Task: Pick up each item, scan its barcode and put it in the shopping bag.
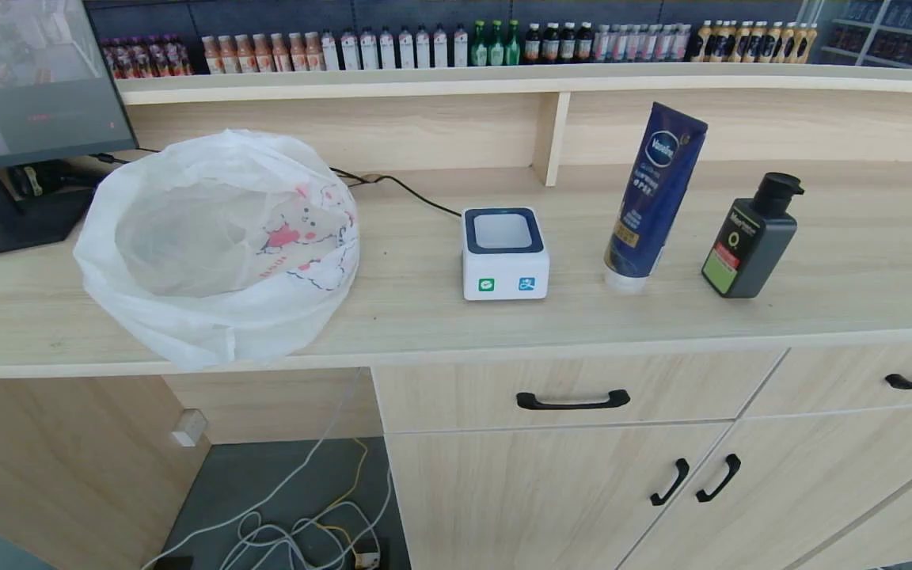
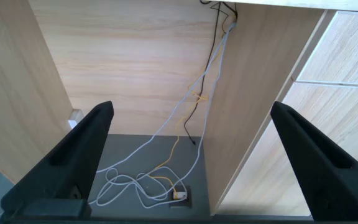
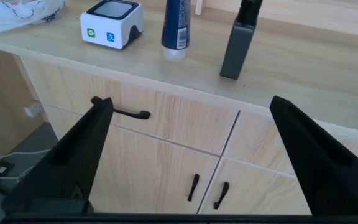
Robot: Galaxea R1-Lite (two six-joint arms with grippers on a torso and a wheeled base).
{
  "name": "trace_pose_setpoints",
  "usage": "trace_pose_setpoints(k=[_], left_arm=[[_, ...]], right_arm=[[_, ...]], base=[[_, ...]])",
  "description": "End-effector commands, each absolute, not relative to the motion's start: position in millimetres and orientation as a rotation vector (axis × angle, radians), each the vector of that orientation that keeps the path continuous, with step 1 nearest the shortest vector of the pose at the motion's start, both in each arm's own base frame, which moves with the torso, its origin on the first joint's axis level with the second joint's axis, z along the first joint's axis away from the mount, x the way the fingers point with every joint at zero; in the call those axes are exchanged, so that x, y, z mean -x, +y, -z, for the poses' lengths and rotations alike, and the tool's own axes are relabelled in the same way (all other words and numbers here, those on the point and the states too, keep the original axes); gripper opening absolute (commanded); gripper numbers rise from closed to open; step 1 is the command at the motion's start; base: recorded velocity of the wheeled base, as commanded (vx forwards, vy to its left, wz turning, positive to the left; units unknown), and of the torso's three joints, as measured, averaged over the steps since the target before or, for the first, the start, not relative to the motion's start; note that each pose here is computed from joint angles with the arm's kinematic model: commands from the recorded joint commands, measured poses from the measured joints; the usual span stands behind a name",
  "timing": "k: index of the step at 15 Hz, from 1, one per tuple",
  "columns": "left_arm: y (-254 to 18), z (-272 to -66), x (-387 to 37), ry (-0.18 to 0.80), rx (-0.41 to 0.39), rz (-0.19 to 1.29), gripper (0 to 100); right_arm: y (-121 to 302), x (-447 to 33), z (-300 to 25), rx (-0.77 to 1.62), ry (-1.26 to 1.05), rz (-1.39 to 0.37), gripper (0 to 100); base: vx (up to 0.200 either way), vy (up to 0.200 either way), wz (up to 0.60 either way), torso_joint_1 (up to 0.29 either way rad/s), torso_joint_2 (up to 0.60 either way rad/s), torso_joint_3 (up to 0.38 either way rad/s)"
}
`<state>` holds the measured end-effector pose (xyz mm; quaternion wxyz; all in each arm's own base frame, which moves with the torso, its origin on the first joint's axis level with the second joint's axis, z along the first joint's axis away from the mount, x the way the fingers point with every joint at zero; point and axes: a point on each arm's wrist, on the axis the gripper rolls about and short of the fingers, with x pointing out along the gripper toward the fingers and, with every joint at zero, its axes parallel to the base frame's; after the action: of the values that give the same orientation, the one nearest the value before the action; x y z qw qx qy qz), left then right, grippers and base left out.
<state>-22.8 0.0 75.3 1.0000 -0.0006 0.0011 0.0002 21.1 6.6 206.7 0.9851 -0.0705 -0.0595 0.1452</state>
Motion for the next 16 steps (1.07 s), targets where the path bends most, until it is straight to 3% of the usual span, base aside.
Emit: trace_pose_setpoints(k=[1,7,12,16], left_arm=[[0.0,-75.3,22.8,0.002,0.002,-0.002,100],[0.0,-75.3,22.8,0.002,0.002,0.000,100],[0.0,-75.3,22.8,0.002,0.002,-0.002,100],[0.0,-75.3,22.8,0.002,0.002,0.000,100]], right_arm=[[10.2,-49.9,-201.5,0.156,-0.039,-0.323,100],[17.8,-100.8,-190.6,0.168,-0.148,-0.336,100],[28.0,-142.7,-201.7,0.179,-0.248,-0.353,100],[42.4,-179.5,-236.6,0.119,-0.347,-0.264,100]], base=[[0.000,0.000,0.00,0.000,0.00,0.000],[0.000,0.000,0.00,0.000,0.00,0.000],[0.000,0.000,0.00,0.000,0.00,0.000],[0.000,0.000,0.00,0.000,0.00,0.000]])
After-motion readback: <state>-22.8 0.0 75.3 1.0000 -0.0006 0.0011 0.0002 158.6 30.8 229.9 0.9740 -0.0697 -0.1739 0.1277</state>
